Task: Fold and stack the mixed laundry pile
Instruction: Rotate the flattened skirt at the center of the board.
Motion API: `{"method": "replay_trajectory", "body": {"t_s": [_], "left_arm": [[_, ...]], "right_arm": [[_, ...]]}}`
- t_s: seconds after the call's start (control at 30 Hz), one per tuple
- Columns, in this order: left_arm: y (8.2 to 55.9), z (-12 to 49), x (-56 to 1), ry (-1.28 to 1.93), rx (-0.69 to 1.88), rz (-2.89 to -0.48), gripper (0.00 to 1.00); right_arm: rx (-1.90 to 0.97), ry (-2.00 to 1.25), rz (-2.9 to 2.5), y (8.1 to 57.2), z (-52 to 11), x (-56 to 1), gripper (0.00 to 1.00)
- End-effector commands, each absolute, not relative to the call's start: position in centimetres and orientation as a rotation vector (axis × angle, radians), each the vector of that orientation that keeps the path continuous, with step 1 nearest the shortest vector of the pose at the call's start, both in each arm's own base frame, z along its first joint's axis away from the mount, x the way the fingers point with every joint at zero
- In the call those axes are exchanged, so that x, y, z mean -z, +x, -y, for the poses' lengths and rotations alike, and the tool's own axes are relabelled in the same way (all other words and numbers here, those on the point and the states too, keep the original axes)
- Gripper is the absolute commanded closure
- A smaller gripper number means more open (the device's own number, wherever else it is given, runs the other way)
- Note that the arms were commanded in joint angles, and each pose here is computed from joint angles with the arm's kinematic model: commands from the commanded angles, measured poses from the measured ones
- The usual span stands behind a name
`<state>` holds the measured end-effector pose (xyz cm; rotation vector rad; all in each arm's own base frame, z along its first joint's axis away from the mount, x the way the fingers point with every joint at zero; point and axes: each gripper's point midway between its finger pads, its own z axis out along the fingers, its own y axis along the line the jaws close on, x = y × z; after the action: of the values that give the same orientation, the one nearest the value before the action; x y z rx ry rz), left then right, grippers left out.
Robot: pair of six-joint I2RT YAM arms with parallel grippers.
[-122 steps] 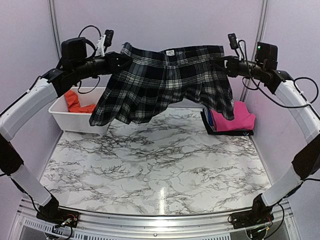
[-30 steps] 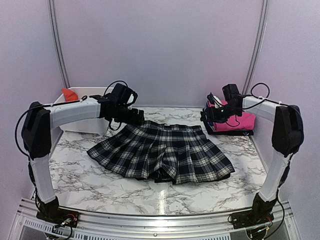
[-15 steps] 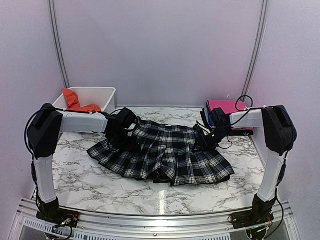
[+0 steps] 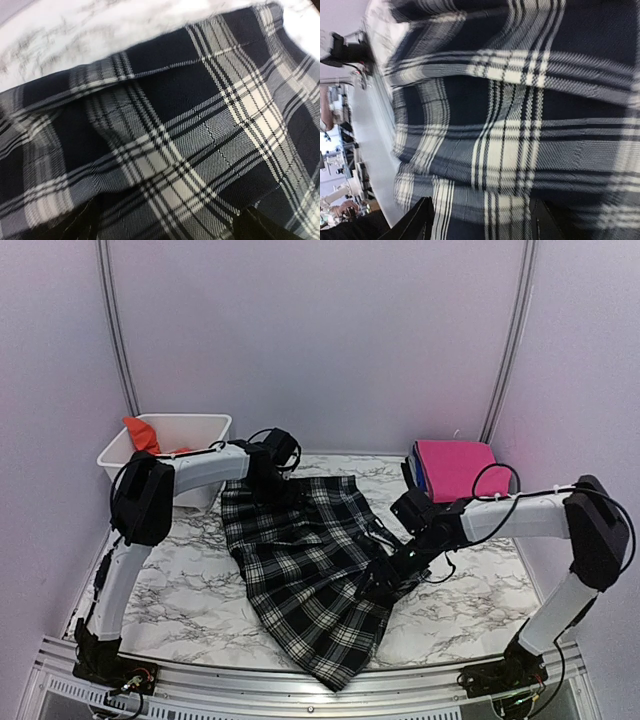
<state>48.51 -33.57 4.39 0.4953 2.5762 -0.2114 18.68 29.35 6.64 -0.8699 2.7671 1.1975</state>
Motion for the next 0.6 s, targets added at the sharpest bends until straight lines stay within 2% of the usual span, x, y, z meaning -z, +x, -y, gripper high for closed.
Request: {"method": "replay_trajectory", "body": {"t_s": [0.0, 0.17, 0.3, 0.43, 0.57], "left_arm": [[47.8, 34.6, -11.8, 0.556, 0.276, -2.475, 0.05], [43.9, 34.3, -14.1, 0.615, 0.302, -2.469, 0.04], [39.7, 34.1, -13.0, 0.661, 0.313, -2.517, 0.04], [36.4, 33.7, -9.3, 0.646, 0.318, -2.608, 0.06], [36.4, 32.4, -5.6, 0.567, 0.226, -2.676, 0.11]], "right_arm": [[-1.237, -0.713, -2.582, 23.9, -29.1, -13.2, 0.38], [-1.03, -0.66, -2.594, 29.8, -27.0, -11.8, 0.4], [-0.976, -0.7, -2.635, 32.2, -27.7, -9.1, 0.44], [-0.953, -0.718, -2.686, 32.9, -27.9, -6.4, 0.49], [-0.933, -0.717, -2.756, 31.3, -26.9, -4.0, 0.53]]}}
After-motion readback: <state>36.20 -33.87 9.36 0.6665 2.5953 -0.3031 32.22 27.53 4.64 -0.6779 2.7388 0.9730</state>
